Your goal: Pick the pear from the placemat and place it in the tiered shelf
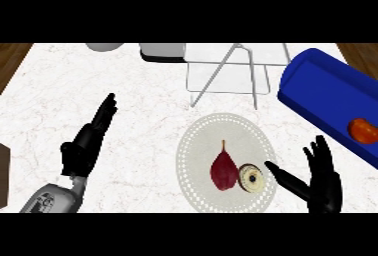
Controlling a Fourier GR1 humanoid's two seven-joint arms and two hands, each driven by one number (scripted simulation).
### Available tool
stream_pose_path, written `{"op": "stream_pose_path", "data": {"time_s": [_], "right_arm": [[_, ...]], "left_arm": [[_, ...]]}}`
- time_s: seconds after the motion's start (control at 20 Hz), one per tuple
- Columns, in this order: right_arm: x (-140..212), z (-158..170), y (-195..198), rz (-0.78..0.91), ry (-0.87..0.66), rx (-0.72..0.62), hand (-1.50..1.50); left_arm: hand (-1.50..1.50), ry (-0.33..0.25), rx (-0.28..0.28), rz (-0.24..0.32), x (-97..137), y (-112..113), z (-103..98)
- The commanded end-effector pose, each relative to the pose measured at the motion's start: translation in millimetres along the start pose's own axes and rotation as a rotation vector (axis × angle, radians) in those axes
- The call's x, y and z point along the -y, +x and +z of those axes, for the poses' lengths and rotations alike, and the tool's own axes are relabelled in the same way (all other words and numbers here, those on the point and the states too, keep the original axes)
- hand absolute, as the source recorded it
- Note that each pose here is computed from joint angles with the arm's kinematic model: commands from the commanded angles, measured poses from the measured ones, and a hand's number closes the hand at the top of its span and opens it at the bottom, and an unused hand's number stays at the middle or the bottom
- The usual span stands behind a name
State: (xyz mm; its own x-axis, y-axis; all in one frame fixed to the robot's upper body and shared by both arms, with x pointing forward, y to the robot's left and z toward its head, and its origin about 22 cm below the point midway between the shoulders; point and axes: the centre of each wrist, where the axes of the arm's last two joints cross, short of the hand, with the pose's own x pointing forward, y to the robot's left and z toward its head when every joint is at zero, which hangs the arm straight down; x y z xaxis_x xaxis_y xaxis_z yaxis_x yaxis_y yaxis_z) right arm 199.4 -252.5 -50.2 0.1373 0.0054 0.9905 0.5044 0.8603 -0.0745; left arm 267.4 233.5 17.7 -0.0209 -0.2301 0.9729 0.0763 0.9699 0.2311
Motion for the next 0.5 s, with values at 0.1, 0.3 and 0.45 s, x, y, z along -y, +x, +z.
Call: {"op": "stream_pose_path", "data": {"time_s": [0.1,0.3,0.45], "right_arm": [[-5,7,57,0.175,0.169,-0.025,-1.5],[-17,-8,96,0.279,0.223,-0.089,-1.5],[-4,-10,126,0.426,0.311,-0.129,-1.5]], "left_arm": [[0.0,-0.01,-0.006,0.006,-1,-2,-7],[0.0,-0.025,-0.008,-0.008,19,-2,-12],[0.0,-0.017,-0.001,0.009,10,-1,-13]]}}
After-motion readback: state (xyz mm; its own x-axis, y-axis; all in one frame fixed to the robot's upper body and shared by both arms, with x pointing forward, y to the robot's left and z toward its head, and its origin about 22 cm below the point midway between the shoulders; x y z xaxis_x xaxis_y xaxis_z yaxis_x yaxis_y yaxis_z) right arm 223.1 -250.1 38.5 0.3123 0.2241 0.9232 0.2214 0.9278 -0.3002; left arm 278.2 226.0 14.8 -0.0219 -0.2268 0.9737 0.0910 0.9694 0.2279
